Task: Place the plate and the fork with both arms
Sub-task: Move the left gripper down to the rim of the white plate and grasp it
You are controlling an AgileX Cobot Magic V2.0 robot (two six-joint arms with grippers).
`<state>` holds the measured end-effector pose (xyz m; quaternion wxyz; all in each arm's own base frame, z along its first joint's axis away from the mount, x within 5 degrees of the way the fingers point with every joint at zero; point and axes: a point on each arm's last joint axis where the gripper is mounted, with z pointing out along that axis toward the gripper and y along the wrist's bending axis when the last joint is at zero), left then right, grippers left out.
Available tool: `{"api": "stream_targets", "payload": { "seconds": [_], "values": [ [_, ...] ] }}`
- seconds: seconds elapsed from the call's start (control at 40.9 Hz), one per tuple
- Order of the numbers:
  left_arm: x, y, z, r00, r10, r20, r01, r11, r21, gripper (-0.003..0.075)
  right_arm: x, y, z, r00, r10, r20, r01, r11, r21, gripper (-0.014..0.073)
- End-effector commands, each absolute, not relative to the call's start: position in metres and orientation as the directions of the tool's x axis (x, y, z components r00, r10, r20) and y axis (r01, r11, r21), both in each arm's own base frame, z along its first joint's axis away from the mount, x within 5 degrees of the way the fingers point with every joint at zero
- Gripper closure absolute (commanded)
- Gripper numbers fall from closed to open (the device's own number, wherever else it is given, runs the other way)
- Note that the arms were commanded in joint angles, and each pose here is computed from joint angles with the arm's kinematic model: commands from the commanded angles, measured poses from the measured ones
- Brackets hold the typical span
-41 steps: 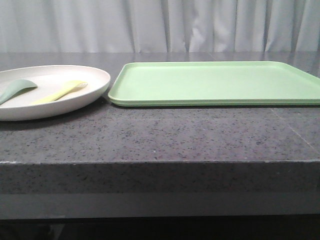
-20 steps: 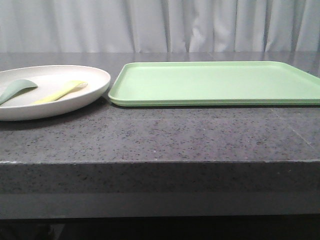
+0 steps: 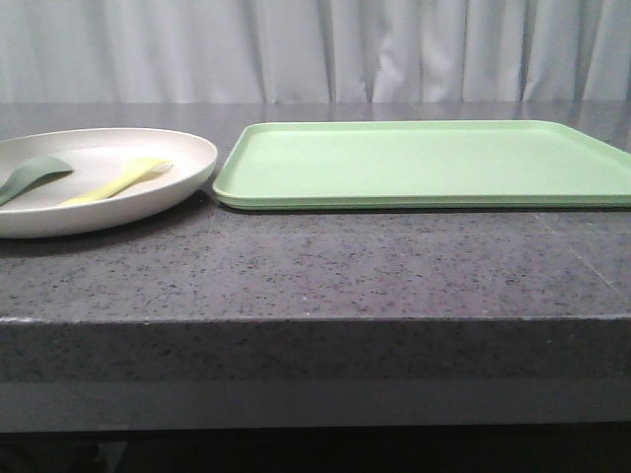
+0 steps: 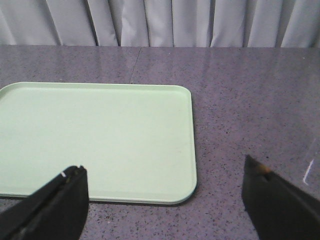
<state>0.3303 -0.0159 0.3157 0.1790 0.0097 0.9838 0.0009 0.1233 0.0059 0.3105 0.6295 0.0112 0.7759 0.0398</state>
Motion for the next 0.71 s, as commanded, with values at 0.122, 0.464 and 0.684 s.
{"api": "stream_targets", "payload": {
  "seconds": [0.122,0.464,0.684],
  "values": [
    [0.343,-0.015,0.314,-0.926,0.012,-0.377,0.012,1.000,0.001,0.0204,0.126,0.006,0.329,-0.099,0.068,-0.993,-0.038,0.997,0.072,-0.0048],
    [0.355,-0.016,0.297,-0.936,0.012,-0.352,0.013,1.000,0.000,0.0204,0.126,0.006,0.328,-0.101,0.067,-0.993,-0.038,0.997,0.072,-0.0048],
    [0.358,-0.016,0.296,-0.928,0.012,-0.373,0.013,1.000,0.000,0.0205,0.126,0.006,0.328,-0.101,0.067,-0.993,-0.038,0.997,0.072,-0.0048]
  ]
}}
